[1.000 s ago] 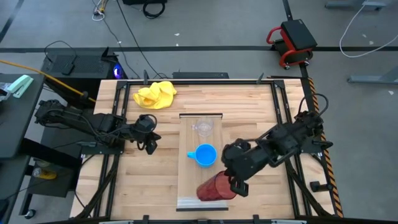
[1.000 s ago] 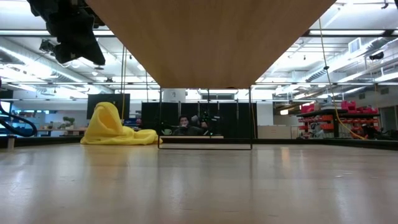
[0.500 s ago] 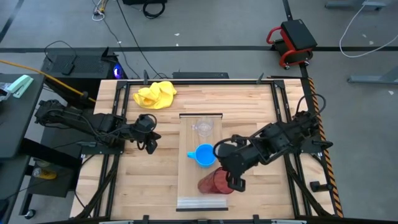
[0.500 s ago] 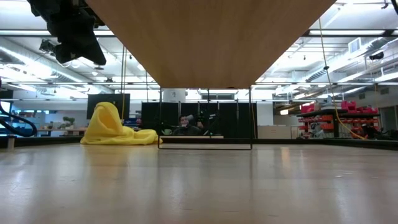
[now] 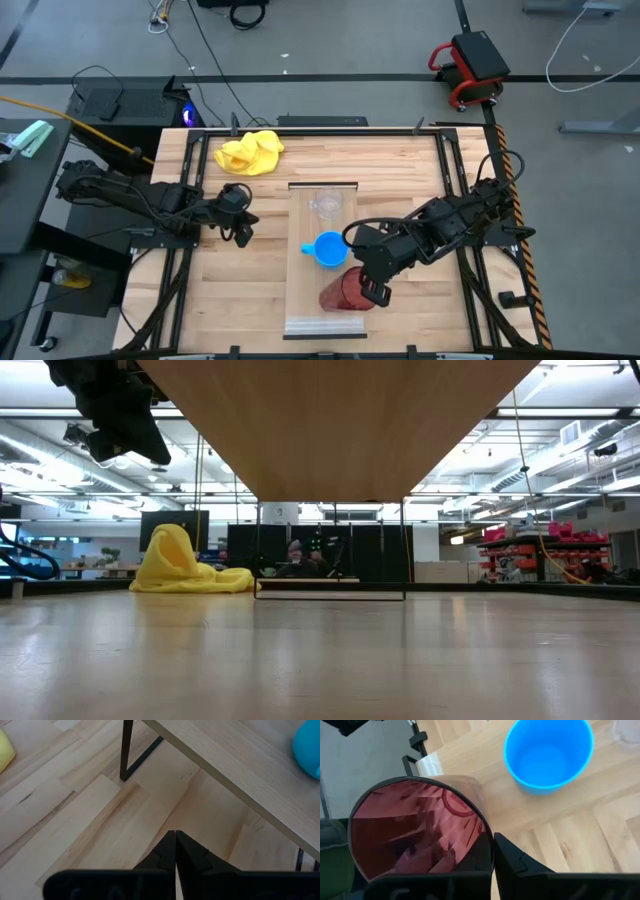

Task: Stack small to large cups/mugs on shelf
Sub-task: Put the red cup on the shelf

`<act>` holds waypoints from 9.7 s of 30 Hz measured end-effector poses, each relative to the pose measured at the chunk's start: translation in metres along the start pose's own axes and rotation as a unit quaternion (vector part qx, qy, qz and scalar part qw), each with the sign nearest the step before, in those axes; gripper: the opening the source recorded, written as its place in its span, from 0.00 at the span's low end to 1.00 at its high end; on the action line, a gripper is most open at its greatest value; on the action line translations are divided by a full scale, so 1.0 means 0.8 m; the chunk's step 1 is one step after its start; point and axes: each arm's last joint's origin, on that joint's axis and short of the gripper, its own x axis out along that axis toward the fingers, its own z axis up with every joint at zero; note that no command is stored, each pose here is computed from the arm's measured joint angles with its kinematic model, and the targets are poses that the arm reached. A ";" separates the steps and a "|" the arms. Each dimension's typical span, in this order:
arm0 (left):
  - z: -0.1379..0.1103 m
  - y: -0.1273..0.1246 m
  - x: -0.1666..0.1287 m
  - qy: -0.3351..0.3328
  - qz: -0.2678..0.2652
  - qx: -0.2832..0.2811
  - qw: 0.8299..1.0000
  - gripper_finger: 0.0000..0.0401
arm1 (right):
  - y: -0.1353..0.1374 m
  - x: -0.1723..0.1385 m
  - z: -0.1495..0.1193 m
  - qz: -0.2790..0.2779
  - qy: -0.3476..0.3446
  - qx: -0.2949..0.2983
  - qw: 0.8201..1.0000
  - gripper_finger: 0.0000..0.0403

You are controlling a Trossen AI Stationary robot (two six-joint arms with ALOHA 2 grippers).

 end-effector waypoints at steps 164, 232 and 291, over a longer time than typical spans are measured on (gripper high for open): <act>0.080 -0.295 0.020 -0.112 -0.292 0.242 0.918 0.15 | 0.001 0.013 0.009 0.005 0.008 -0.035 0.999 0.23; 0.074 -0.297 0.001 -0.121 -0.295 0.280 0.905 0.11 | -0.066 0.041 -0.177 -0.139 -0.230 0.178 0.947 0.02; 0.010 -0.283 0.051 0.031 -0.150 0.229 0.961 0.06 | -0.004 0.147 -0.125 0.016 -0.239 0.055 0.969 0.00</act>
